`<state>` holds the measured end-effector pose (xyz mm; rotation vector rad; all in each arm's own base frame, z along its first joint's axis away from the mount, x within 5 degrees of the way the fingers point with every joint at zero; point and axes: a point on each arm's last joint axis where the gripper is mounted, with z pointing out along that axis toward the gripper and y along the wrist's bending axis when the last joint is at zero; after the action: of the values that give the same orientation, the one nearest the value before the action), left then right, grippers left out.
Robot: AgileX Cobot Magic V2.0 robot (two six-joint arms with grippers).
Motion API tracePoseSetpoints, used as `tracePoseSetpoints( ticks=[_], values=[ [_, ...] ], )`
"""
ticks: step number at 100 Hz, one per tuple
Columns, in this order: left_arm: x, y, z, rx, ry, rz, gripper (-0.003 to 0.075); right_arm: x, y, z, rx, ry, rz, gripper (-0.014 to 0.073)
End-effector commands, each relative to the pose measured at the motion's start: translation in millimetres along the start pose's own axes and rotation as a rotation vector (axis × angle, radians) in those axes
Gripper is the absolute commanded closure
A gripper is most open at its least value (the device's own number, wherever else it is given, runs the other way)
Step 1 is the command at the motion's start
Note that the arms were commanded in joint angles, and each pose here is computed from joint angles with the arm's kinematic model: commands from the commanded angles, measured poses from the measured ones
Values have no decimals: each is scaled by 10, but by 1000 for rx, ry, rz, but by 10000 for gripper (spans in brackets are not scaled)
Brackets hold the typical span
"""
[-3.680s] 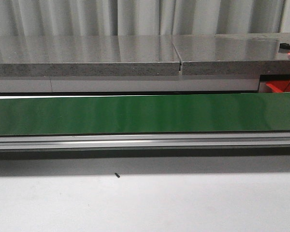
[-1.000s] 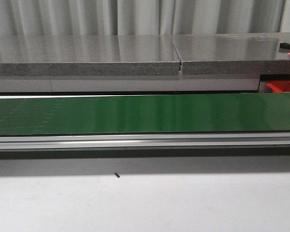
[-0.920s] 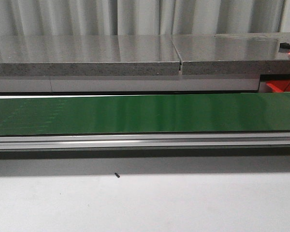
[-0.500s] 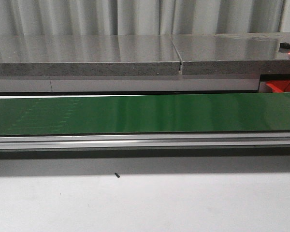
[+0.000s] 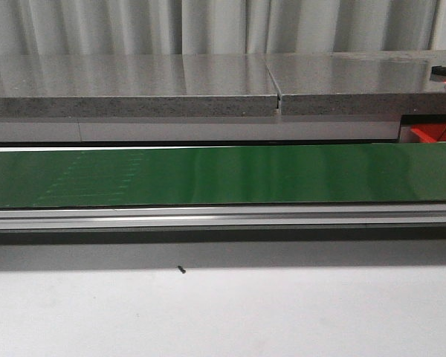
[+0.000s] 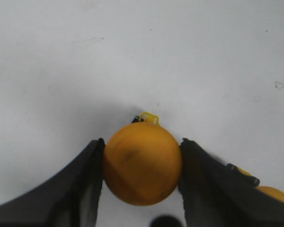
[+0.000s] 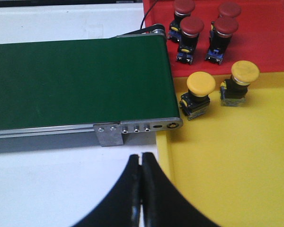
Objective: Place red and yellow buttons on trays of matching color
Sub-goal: 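Grasp a yellow button with the left gripper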
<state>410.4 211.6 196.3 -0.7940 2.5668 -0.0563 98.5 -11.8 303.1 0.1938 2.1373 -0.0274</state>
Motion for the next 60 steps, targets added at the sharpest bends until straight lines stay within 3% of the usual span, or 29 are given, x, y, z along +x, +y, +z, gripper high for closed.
tracePoseSetpoints(
  ticks=[1,42,60],
  values=[
    [-195,-69,-439,23,-151,-7,492,-124,0,-52,4,-86,-8,687],
    [10,-164,-1182,38,-294,17,492,-124,0,-52,4,-86,-8,687],
    [220,-337,-1448,62,-328,79,492,-124,0,-52,4,-86,-8,687]
  ],
)
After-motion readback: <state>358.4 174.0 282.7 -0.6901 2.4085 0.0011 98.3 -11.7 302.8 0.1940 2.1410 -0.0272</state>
